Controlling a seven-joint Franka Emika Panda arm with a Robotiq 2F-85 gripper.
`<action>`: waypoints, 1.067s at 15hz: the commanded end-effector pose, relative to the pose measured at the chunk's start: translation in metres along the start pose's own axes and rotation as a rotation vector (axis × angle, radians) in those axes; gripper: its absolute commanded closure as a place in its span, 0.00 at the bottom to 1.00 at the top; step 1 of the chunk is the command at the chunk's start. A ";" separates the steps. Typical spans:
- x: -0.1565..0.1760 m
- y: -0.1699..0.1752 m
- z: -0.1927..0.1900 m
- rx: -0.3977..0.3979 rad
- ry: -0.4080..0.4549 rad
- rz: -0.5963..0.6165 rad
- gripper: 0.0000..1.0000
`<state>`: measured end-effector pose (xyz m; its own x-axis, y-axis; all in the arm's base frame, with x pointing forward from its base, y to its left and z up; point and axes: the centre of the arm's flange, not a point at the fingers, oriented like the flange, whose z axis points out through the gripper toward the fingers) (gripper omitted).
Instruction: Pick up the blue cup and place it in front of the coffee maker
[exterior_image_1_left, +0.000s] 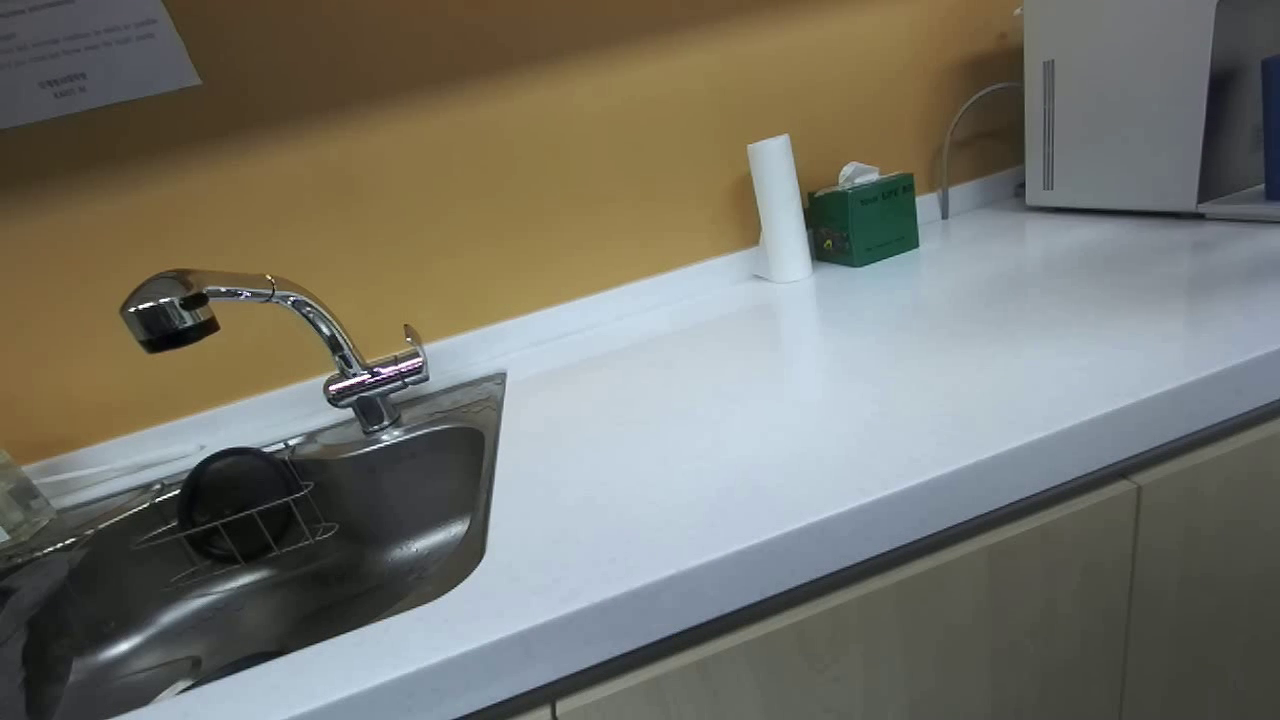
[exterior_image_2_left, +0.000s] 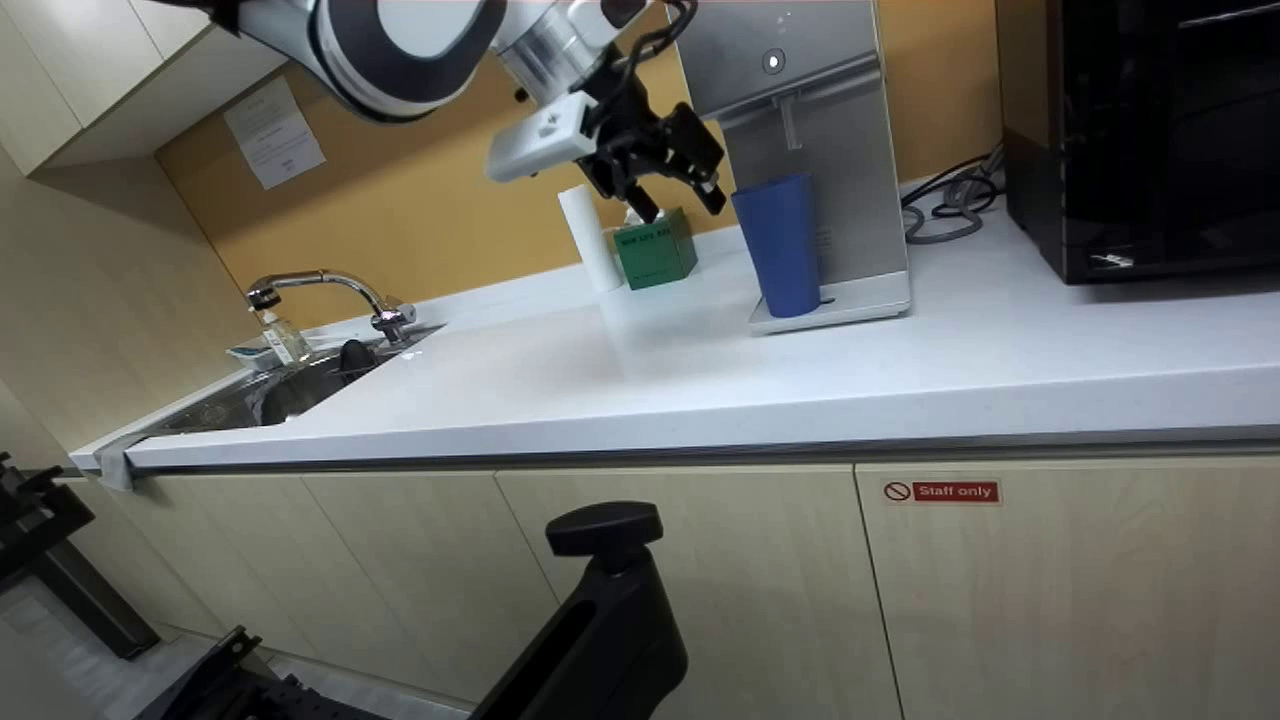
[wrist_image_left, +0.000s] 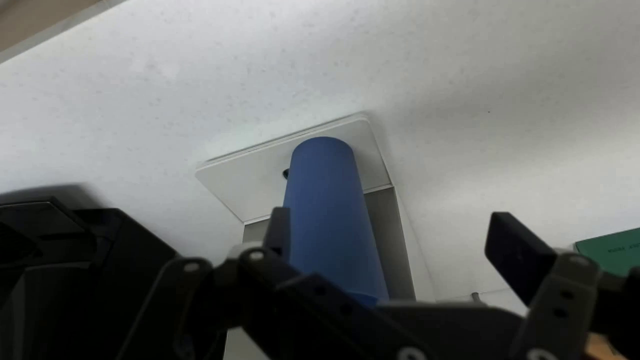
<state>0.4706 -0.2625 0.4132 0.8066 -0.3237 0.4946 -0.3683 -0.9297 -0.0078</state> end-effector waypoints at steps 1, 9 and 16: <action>0.040 0.009 0.022 0.015 -0.014 -0.028 0.00; 0.034 0.005 0.027 -0.011 0.006 -0.025 0.00; 0.000 0.009 0.029 -0.017 0.169 -0.062 0.00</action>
<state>0.5000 -0.2802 0.3975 0.7631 -0.2530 0.5948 -0.3471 -0.9366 0.0469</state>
